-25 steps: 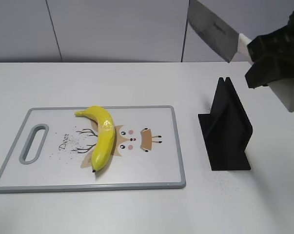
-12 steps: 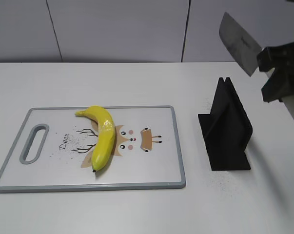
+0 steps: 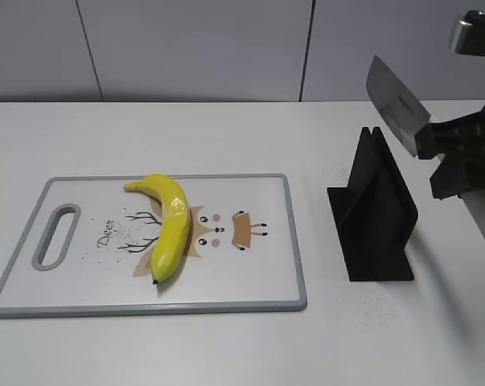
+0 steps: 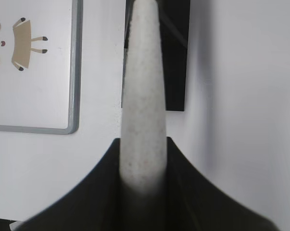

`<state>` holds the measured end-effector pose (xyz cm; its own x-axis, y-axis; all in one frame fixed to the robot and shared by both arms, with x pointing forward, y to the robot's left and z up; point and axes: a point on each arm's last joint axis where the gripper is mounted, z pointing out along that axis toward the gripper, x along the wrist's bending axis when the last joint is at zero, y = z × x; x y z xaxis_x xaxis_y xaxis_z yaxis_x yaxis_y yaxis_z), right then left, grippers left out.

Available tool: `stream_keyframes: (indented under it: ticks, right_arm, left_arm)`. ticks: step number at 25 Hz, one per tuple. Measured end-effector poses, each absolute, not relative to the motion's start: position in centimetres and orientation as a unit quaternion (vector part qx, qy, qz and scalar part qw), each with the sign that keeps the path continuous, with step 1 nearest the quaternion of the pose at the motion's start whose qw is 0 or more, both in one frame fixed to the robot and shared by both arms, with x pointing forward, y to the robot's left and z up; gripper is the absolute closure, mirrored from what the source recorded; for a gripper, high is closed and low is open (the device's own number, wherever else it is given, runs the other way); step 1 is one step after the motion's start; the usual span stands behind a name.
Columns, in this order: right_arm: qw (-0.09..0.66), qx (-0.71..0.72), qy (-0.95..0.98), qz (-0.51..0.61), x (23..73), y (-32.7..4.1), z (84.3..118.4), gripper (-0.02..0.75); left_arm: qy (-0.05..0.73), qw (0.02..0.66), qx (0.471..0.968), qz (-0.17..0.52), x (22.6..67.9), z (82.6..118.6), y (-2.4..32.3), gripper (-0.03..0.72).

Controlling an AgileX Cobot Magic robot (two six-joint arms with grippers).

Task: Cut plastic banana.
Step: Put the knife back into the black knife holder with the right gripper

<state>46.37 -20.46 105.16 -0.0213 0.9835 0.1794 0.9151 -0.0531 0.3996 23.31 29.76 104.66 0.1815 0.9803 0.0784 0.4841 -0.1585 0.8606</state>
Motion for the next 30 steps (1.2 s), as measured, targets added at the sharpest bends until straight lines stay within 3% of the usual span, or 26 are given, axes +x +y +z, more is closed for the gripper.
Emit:
stream_keyframes:
  ticks: [10,30]
  right_arm:
    - [0.089,0.699,0.681,0.201,46.8,-20.5,104.7,0.577]
    - [0.035,0.711,0.691,0.123,48.7,-19.3,100.0,0.577]
  left_arm:
    - [0.539,0.36,0.679,0.344,23.3,104.7,29.8,0.162]
    - [0.54,0.36,0.679,0.344,23.3,104.7,29.8,0.171]
